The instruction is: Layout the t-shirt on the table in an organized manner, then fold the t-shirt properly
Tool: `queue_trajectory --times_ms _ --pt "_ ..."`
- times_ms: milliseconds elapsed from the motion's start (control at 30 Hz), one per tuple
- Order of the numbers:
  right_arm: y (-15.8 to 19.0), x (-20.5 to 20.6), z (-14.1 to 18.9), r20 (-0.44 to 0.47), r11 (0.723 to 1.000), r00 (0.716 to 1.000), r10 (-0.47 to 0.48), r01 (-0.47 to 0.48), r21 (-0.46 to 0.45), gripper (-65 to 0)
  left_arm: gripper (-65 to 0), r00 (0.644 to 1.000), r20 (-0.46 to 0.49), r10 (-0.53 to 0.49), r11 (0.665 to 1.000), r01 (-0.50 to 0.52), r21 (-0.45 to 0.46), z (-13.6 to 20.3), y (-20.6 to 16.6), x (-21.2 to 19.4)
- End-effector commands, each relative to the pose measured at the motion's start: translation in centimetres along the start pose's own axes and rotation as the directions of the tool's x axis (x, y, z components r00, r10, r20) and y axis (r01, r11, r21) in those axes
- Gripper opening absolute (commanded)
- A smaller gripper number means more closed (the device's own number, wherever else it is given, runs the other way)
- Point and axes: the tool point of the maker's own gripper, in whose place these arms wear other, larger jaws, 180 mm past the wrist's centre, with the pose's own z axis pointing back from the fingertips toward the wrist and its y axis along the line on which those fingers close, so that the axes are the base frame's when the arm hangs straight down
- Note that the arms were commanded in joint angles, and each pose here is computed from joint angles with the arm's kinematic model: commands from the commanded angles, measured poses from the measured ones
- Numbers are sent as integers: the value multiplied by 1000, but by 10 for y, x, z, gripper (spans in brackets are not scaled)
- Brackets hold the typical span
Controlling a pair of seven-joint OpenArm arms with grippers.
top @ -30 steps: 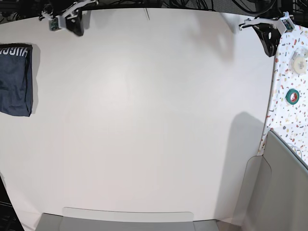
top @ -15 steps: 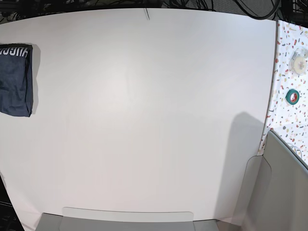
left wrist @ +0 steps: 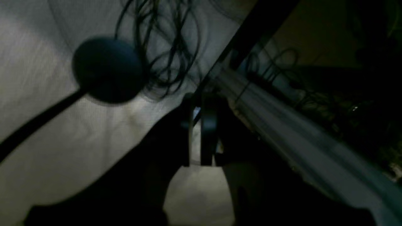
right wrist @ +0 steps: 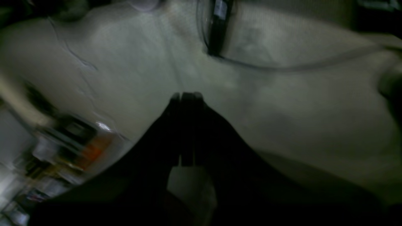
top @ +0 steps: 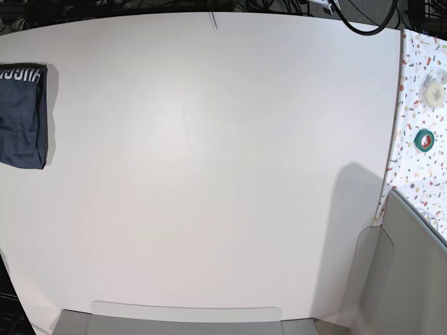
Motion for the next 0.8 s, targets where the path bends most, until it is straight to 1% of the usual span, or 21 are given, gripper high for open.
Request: queue_trajectory --times_ms 0,67,100,167,233,300,367,400,467,533,633,767 --pt "2 5 -6 14 999 999 -37 37 8 -650 -617 999 -23 -24 1000 24 -8 -2 -5 -17" --pt "-1 25 -14 56 997 996 -72 74 -28 -650 -617 997 3 -83 996 83 -25 -9 -18 -17" --pt "-2 39 -19 87 994 993 -82 88 -65 -650 -617 993 18 -119 992 120 -35 -12 -24 -15" --pt "-14 59 -20 115 983 990 -77 95 -158 -650 -616 982 40 -185 981 187 -45 -15 -33 -9" --pt "-32 78 -15 154 955 985 -74 114 -274 -650 -615 965 40 -259 965 260 -32 -21 -43 -4" --pt "-40 96 -12 194 931 979 -57 122 -345 -650 -615 942 45 -332 943 332 11 -25 -42 5" --pt "-48 104 -8 222 908 974 -42 129 -398 -650 -616 914 40 -404 913 401 75 -26 -34 11" --pt "-49 108 -7 233 905 972 -38 132 -404 -650 -616 900 35 -435 897 429 107 -25 -29 13" --pt "-43 111 -9 238 910 971 -37 131 -394 -650 -616 882 30 -470 876 462 141 -24 -24 15" --pt "-39 114 -10 246 913 969 -34 131 -388 -650 -616 869 25 -494 862 486 143 -24 -23 14" --pt "-30 126 -12 265 918 964 -28 130 -375 -650 -616 860 19 -510 854 503 134 -24 -24 11" --pt "-21 130 -15 270 924 962 -27 127 -361 -650 -615 863 21 -505 856 498 137 -24 -25 13"
